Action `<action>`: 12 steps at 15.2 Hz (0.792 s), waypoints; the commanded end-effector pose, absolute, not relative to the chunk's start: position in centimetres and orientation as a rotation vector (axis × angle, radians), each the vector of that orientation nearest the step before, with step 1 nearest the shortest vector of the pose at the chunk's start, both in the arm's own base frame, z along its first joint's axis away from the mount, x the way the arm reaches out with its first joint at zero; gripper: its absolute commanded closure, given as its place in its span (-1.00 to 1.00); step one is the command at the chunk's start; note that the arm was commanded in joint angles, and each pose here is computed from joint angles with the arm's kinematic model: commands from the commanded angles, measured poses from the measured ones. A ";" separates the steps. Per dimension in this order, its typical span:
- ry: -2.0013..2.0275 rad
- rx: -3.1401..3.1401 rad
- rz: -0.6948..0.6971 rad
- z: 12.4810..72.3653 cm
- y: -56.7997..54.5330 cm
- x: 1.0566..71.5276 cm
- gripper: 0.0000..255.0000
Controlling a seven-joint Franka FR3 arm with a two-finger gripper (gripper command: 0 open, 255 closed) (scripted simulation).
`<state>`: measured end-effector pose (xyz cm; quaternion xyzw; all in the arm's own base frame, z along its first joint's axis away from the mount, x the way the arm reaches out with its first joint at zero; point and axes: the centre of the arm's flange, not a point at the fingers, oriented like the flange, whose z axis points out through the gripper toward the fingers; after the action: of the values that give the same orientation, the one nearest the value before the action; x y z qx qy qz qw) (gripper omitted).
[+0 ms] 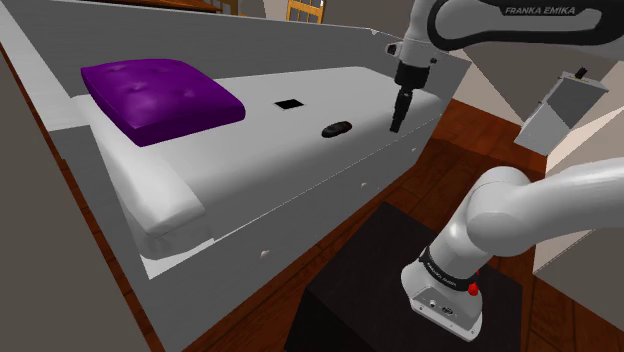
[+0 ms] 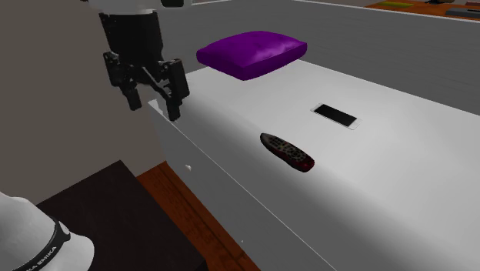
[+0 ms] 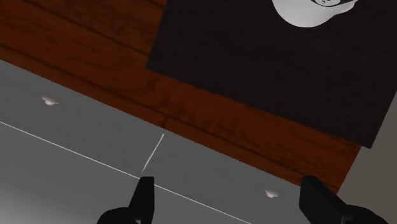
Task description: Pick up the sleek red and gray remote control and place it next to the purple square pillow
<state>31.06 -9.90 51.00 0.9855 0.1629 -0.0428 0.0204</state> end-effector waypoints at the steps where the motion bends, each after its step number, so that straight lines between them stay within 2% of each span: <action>1: 0.633 3.031 -0.119 49.6 -12.0 32.0 -1.00; 12: 1.261 2.829 -0.044 43.9 -21.4 40.4 -1.00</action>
<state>39.42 -20.67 44.67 0.9220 0.3862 -0.0164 0.0202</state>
